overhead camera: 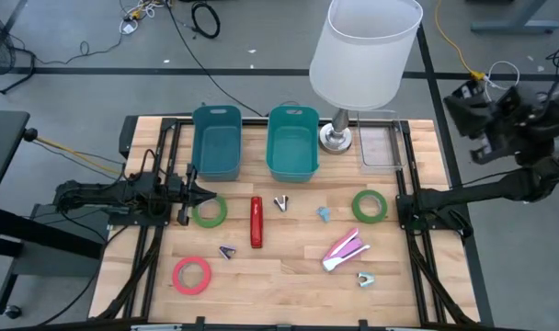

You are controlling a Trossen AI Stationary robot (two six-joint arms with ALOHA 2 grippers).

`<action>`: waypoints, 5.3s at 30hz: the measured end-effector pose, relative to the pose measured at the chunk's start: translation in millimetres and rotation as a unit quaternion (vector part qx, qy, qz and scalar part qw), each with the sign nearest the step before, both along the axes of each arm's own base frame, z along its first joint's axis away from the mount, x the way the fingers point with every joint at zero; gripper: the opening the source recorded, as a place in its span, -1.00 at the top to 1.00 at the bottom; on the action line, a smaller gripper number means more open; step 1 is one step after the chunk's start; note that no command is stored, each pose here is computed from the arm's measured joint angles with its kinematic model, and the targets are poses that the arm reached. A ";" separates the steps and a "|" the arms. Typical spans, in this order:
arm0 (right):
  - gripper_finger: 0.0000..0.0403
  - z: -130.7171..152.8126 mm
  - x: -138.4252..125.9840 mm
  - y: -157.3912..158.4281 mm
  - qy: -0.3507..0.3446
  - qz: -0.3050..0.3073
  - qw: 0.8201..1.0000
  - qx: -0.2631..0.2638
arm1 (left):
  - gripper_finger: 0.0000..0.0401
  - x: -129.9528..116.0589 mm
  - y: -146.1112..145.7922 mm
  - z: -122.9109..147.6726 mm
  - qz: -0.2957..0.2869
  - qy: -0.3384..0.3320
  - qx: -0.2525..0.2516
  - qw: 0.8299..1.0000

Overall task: Pick and place Stapler, Stapler remover, tape
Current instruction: Put the green tape into the green bin

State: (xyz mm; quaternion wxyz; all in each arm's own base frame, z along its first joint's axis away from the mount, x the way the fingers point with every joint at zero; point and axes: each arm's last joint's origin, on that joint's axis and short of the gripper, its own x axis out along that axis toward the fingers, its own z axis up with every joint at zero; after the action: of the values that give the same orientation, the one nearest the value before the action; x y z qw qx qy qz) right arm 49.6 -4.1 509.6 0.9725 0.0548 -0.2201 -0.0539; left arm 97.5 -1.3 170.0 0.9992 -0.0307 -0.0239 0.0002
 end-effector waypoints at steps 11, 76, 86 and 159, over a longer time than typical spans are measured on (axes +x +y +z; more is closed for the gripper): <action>0.94 -31.8 8.6 -0.1 0.175 -0.008 0.984 -0.026 | 0.99 0.0 0.0 -0.1 0.000 0.000 0.000 1.000; 0.94 -259.1 66.4 4.6 0.725 0.069 0.678 0.099 | 0.99 0.0 0.0 -0.1 0.000 0.000 0.000 1.000; 0.90 -276.9 78.0 4.5 0.730 0.068 0.672 0.104 | 0.99 0.0 0.0 -0.1 0.000 0.000 0.000 1.000; -0.17 -368.1 159.4 0.4 0.767 -0.157 0.519 0.343 | 0.99 0.0 0.0 0.0 0.000 0.000 0.000 1.000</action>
State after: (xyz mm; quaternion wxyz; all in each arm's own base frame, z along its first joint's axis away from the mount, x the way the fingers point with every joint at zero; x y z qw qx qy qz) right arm 209.0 -3.7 141.4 0.6466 0.2861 0.6413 -0.2981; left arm 97.6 -1.3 169.9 0.9992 -0.0307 -0.0240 0.0001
